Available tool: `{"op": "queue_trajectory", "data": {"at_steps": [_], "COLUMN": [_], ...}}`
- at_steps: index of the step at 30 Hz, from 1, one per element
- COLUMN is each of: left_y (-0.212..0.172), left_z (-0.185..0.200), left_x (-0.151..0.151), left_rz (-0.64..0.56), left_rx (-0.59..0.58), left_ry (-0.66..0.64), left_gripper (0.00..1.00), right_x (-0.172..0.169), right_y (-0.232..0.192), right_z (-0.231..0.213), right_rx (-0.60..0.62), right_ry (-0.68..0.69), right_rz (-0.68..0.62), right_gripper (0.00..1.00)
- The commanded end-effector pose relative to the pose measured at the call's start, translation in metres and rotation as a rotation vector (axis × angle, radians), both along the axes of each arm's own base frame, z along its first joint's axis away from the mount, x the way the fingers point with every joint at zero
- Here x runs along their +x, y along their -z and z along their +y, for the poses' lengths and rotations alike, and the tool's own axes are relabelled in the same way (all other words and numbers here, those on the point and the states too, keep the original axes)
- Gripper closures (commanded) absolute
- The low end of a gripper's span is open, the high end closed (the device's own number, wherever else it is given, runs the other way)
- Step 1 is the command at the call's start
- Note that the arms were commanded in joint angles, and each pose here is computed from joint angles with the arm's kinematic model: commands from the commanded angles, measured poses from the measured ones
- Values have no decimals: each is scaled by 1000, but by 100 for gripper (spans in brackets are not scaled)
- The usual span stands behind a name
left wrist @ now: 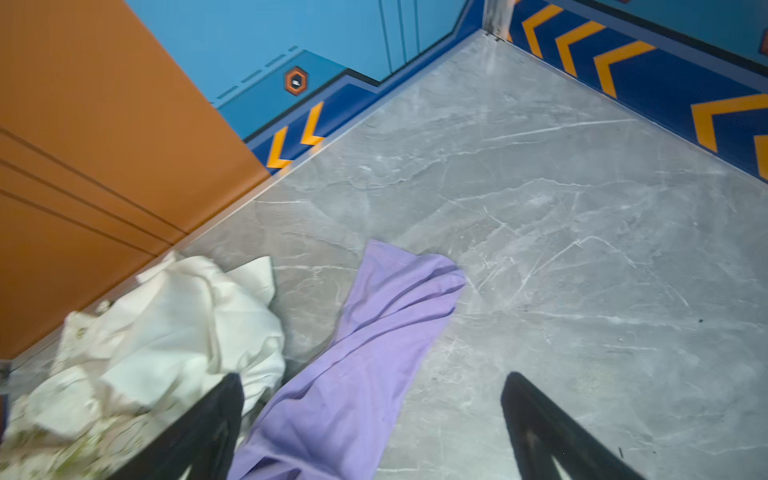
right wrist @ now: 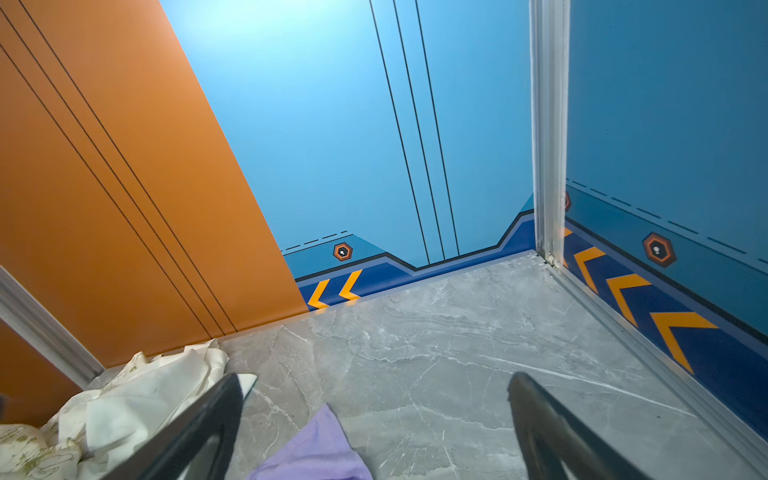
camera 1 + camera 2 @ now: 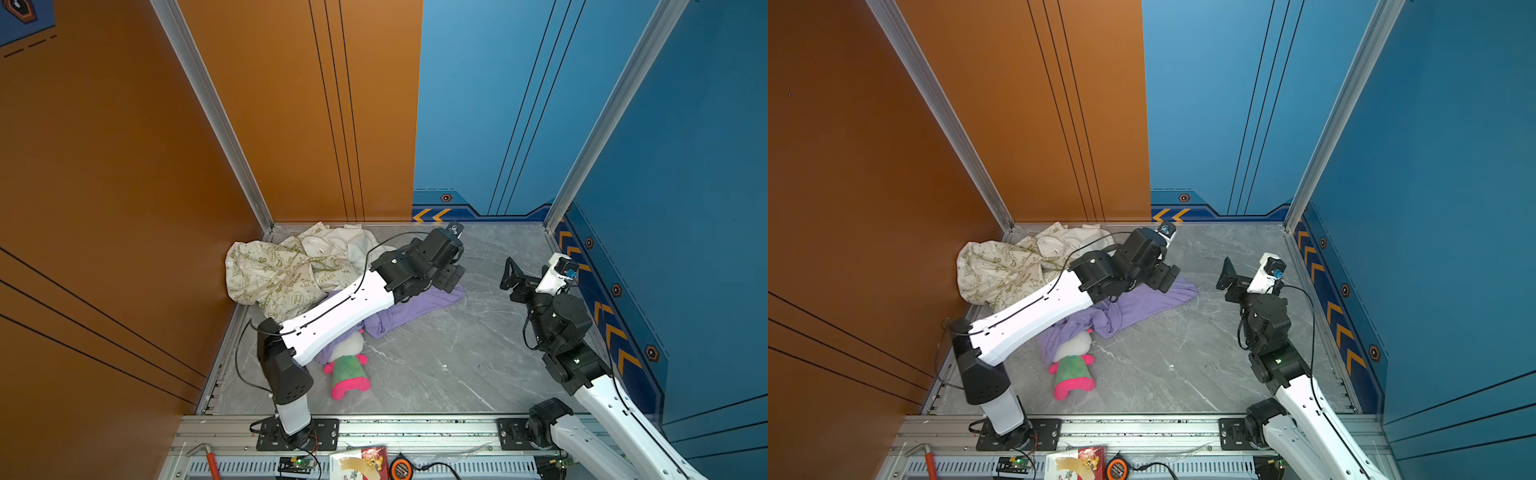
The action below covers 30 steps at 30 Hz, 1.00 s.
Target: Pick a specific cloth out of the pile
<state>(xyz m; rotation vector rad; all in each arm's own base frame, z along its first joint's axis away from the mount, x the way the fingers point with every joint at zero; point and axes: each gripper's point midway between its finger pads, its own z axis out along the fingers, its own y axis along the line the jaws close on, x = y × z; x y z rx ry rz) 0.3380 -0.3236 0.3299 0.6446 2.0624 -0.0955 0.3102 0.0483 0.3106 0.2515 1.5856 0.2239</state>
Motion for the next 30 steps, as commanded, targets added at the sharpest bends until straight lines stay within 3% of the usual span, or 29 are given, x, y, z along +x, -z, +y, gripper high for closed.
{"op": "queue_trajectory", "data": {"at_steps": [1, 4, 9, 13, 22, 30], "left_y": [-26, -21, -1, 16, 61, 87], "left_z": [75, 127, 202, 245, 296, 318], "left_x": [-3, -16, -44, -62, -82, -96], "left_rz": [-63, -63, -67, -85, -110, -118], "left_rx": [-12, -79, -219, -232, -117, -87], "left_ry": [-152, -230, -322, -382, -534, -616], "left_gripper": [2, 2, 2, 2, 2, 2], "right_x": [10, 19, 19, 9, -28, -44], "right_y": [5, 0, 1, 17, 82, 132], "right_z": [24, 57, 139, 202, 300, 342], "right_rx": [44, 18, -152, -283, -643, -847], "right_ry": [-109, -227, -497, -726, -1047, -1141], "right_rz": [45, 56, 70, 97, 237, 314], "right_gripper": [0, 1, 1, 1, 3, 13]}}
